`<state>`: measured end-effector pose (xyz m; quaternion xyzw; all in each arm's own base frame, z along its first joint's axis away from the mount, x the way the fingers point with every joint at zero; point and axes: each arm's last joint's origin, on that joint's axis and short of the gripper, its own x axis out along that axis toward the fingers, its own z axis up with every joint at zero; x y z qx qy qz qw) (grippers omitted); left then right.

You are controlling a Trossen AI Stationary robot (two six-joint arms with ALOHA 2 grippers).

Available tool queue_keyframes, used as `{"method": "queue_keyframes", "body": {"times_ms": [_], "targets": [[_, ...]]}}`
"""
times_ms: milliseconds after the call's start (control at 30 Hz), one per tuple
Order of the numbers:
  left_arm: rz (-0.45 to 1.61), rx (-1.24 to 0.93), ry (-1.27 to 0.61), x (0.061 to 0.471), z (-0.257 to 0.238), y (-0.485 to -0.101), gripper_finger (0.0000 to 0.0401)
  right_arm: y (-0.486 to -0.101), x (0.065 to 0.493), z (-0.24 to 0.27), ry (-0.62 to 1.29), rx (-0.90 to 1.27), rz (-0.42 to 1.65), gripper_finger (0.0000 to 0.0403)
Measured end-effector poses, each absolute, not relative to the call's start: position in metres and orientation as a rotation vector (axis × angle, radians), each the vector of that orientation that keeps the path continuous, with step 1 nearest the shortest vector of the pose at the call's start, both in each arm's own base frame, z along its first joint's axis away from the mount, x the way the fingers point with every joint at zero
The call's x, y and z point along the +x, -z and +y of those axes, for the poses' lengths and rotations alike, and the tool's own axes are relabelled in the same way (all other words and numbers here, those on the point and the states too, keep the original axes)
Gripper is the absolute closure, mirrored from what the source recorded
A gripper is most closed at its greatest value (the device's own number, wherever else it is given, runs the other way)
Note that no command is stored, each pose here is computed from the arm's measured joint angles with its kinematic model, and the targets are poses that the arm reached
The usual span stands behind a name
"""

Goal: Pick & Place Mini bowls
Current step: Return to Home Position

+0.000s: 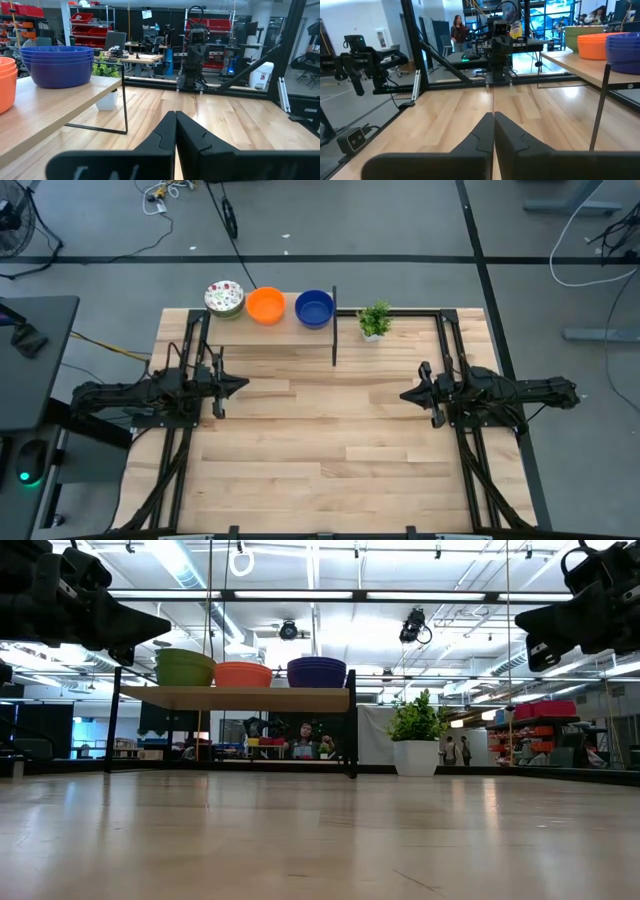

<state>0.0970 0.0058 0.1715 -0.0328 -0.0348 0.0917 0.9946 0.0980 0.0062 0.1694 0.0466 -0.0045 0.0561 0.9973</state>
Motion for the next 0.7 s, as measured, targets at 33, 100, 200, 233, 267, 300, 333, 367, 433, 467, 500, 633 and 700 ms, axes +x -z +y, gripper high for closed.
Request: {"method": "queue_keyframes", "body": {"times_ms": [33,100,200,233,267,300,333,367,433,467,500,633,700], "targets": [[-0.070,-0.066,-0.184,0.0970,0.0059,-0.1715,0.0394,-0.1694,0.0980,0.0062,-0.112,0.093,-0.009,0.0386],[-0.070,-0.066,-0.184,0.0970,0.0059,-0.1715,0.0394,-0.1694,0.0981,0.0062,-0.112,0.095,-0.009,0.0385],[-0.070,-0.066,-0.184,0.0970,0.0059,-0.1715,0.0394,-0.1694,0.0981,0.0062,-0.112,0.095,-0.009,0.0385],[-0.070,-0.066,-0.184,0.0970,0.0058,-0.1715,0.0394,-0.1694,0.0980,0.0062,-0.112,0.096,-0.009,0.0385],[-0.069,-0.066,-0.184,0.0970,0.0059,-0.1715,0.0394,-0.1695,0.0979,0.0065,-0.115,0.106,-0.009,0.0385],[-0.070,-0.066,-0.184,0.0970,0.0059,-0.1715,0.0394,-0.1701,0.0974,0.0066,-0.117,0.132,-0.015,0.0385],[-0.070,-0.066,-0.184,0.0970,0.0058,-0.1715,0.0394,-0.1708,0.0967,0.0066,-0.118,0.160,-0.023,0.0385],[-0.070,-0.066,-0.184,0.0970,0.0059,-0.1715,0.0394,-0.1713,0.0964,0.0066,-0.119,0.184,-0.028,0.0385],[-0.070,-0.066,-0.184,0.0970,0.0058,-0.1715,0.0394,-0.1726,0.0962,0.0065,-0.120,0.200,-0.033,0.0385],[-0.069,-0.066,-0.184,0.0970,0.0059,-0.1715,0.0394,-0.1721,0.0962,0.0066,-0.120,0.190,-0.030,0.0385],[-0.069,-0.066,-0.184,0.0970,0.0058,-0.1715,0.0394,-0.1722,0.0962,0.0065,-0.119,0.181,-0.031,0.0385],[-0.069,-0.066,-0.184,0.0970,0.0059,-0.1715,0.0394,-0.1723,0.0962,0.0062,-0.115,0.183,-0.032,0.0385],[-0.069,-0.066,-0.184,0.0970,0.0059,-0.1715,0.0394,-0.1722,0.0962,0.0057,-0.111,0.178,-0.033,0.0385]]}}
